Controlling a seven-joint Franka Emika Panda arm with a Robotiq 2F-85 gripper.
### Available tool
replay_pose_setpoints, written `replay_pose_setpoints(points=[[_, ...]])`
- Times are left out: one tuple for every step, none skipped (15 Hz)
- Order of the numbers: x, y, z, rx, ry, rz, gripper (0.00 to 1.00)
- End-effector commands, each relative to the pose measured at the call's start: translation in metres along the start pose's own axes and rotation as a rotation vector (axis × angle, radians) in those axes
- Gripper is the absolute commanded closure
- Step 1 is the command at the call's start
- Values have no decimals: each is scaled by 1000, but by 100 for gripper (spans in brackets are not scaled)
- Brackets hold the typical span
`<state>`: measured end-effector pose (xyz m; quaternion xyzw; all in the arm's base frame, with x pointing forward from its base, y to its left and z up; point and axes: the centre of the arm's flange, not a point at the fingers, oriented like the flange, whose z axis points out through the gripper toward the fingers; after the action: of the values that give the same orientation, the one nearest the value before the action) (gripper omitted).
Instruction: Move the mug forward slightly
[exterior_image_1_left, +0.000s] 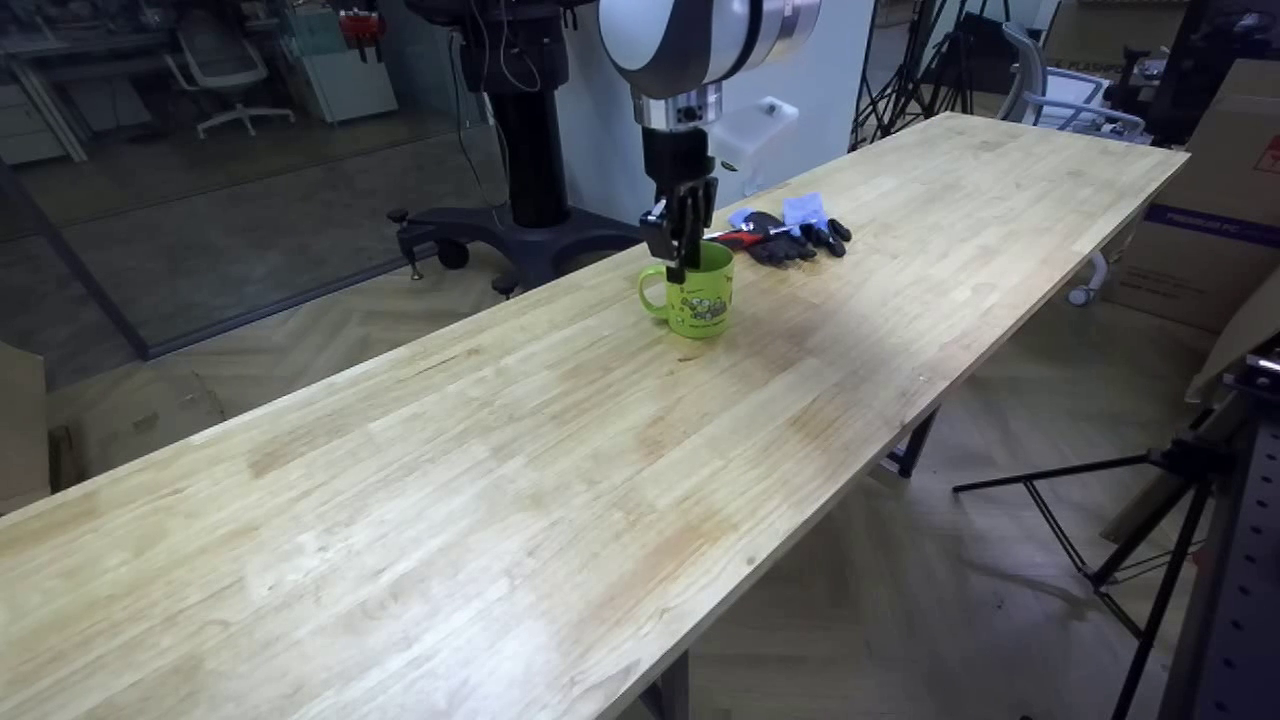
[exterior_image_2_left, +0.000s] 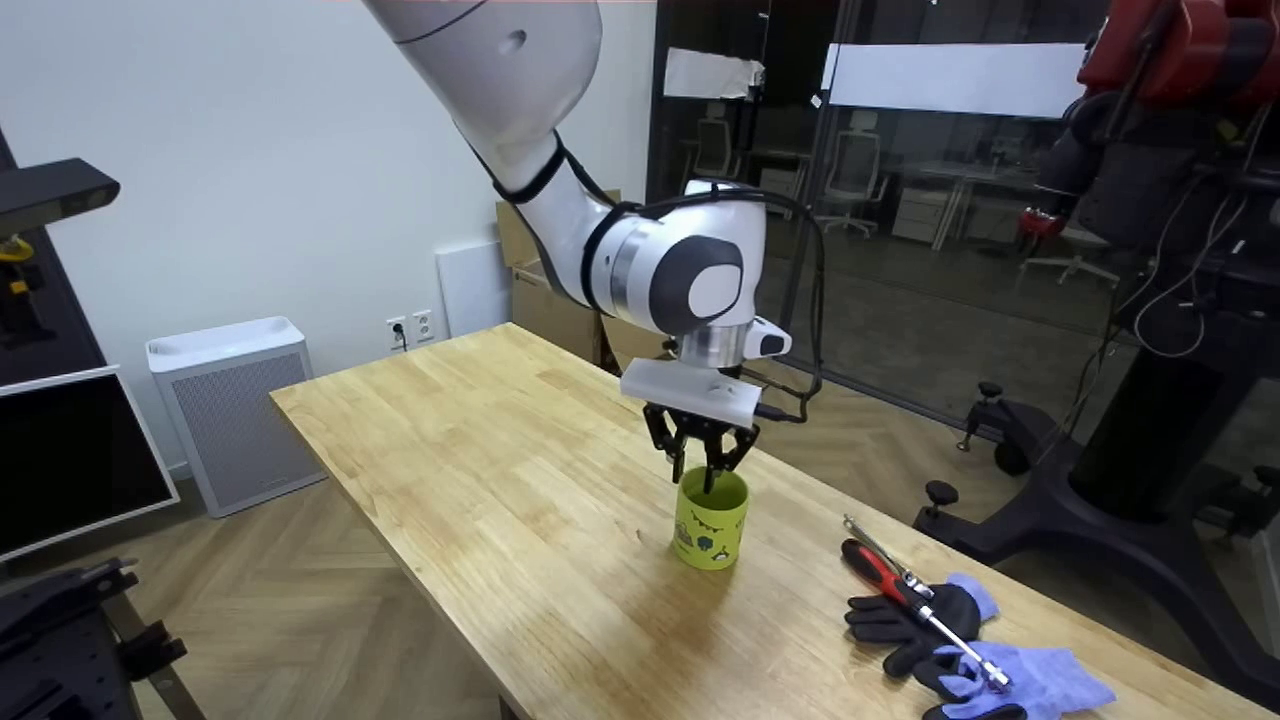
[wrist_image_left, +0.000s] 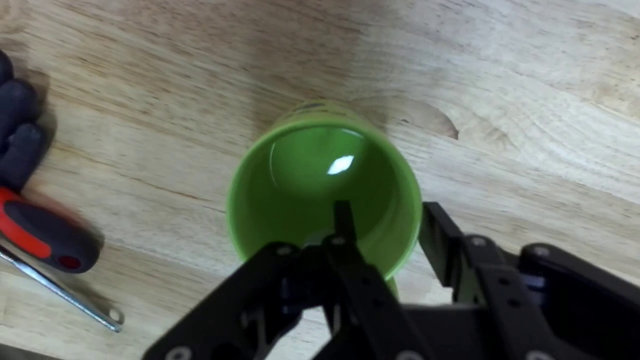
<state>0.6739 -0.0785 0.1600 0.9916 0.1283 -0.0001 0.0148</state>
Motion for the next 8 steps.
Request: replay_pose_setpoints(points=[[0, 0, -20, -49, 5, 24, 28], [-2, 0, -26, -59, 10, 28, 22], [-4, -1, -30, -65, 12, 31, 14], [-8, -4, -37, -57, 0, 42, 8], [-12, -9, -44, -41, -16, 53, 2], [-18, -14, -50, -27, -38, 66, 0], [-24, -19, -57, -19, -62, 85, 0], [-31, -25, -64, -13, -93, 102, 0]])
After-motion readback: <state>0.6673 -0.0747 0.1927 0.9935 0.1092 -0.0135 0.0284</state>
